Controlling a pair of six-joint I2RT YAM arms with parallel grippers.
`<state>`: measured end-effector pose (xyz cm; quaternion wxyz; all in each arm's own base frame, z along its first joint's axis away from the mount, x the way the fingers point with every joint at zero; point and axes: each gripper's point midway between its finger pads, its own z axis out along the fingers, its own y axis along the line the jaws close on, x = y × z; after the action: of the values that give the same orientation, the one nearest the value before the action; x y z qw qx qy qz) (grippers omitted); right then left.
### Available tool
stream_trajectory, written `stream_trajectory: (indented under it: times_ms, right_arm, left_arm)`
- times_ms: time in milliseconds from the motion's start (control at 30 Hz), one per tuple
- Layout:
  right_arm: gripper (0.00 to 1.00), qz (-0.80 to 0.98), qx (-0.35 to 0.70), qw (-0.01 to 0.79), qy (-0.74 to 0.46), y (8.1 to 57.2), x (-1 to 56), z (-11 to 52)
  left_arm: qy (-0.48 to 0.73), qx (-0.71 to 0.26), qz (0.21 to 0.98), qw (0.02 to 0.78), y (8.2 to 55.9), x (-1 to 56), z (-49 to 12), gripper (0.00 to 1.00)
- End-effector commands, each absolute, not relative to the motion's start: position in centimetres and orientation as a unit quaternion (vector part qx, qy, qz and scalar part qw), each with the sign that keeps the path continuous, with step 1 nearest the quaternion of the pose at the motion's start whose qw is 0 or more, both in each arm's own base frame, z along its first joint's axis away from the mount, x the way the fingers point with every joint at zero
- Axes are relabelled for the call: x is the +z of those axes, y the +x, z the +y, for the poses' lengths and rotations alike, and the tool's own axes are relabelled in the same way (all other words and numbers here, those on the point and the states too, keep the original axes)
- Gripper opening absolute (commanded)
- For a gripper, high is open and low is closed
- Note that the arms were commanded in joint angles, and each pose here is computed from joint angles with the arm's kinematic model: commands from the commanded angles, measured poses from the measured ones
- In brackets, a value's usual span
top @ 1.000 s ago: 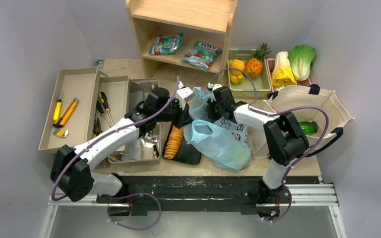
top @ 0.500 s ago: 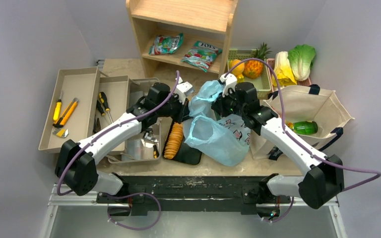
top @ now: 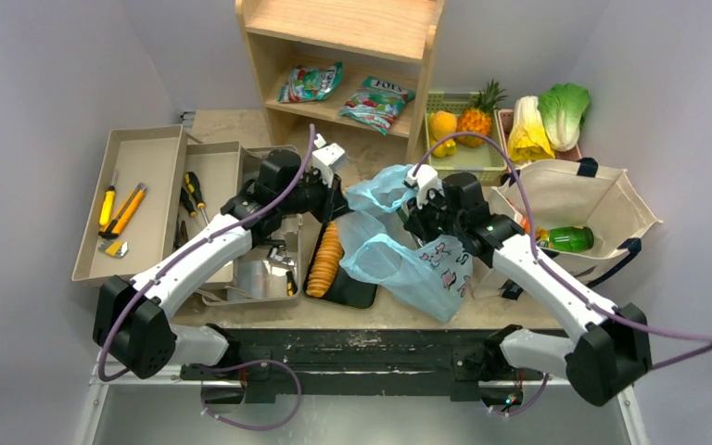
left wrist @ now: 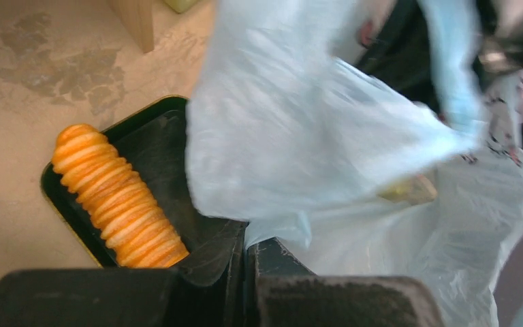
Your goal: Untie the knot of the grocery bags and take out the mixed food
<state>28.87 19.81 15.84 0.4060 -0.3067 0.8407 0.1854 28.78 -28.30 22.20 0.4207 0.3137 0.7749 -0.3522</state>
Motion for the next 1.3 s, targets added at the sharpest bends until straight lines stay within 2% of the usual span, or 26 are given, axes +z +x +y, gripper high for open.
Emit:
stream_trajectory:
  times_ms: [0,133,233,400,500,633,733,800,833,933,967,1000,1100,1267]
  right_arm:
    - [0.00,0.755,0.225,0.473,-0.395,26.6,20.2,20.9]
    - [0.00,0.703,0.252,0.465,-0.475,24.1,21.0,21.6]
    - [0.00,0.679,0.275,0.431,-0.527,21.9,20.6,22.0]
    - [0.00,0.723,0.279,0.332,-0.538,21.0,17.5,21.2]
    - [0.00,0.774,0.253,0.283,-0.506,22.2,15.5,20.0]
    - [0.00,0.801,0.204,0.336,-0.452,25.3,16.1,17.9]
    - [0.00,0.795,0.174,0.392,-0.428,27.4,17.6,17.7]
    - [0.00,0.788,0.175,0.399,-0.434,27.8,18.3,18.0]
    - [0.00,0.781,0.183,0.392,-0.450,27.4,18.5,18.2]
    - [0.00,0.762,0.213,0.386,-0.474,26.5,19.2,19.5]
    - [0.00,0.760,0.213,0.384,-0.478,26.4,19.2,19.7]
    - [0.00,0.761,0.215,0.380,-0.481,26.3,19.1,19.8]
    - [0.00,0.764,0.215,0.367,-0.486,26.2,19.0,19.8]
    - [0.00,0.749,0.219,0.375,-0.500,25.8,19.6,20.2]
  left_arm:
    - [0.267,-0.347,0.781,0.446,31.6,24.0,-26.8,0.00]
    - [0.245,-0.347,0.790,0.442,32.3,24.1,-26.9,0.00]
    - [0.232,-0.349,0.798,0.433,32.7,24.0,-27.1,0.00]
    - [0.210,-0.366,0.800,0.427,33.1,24.7,-27.2,0.00]
    - [0.171,-0.382,0.808,0.415,33.6,24.6,-26.4,0.00]
    - [0.124,-0.366,0.835,0.391,33.8,23.0,-23.6,0.00]
    - [0.130,-0.330,0.848,0.393,32.9,21.9,-22.0,0.00]
    - [0.155,-0.327,0.847,0.389,32.0,21.6,-21.8,0.00]
    - [0.181,-0.342,0.837,0.387,31.3,22.0,-22.3,0.06]
    - [0.281,-0.371,0.782,0.415,29.7,24.6,-23.8,0.63]
    - [0.304,-0.366,0.761,0.441,29.8,25.6,-23.9,0.88]
    - [0.322,-0.355,0.740,0.472,30.2,26.9,-23.9,0.98]
    - [0.375,-0.316,0.689,0.533,31.7,29.4,-24.0,1.00]
    - [0.453,-0.305,0.648,0.531,32.5,29.6,-27.1,1.00]
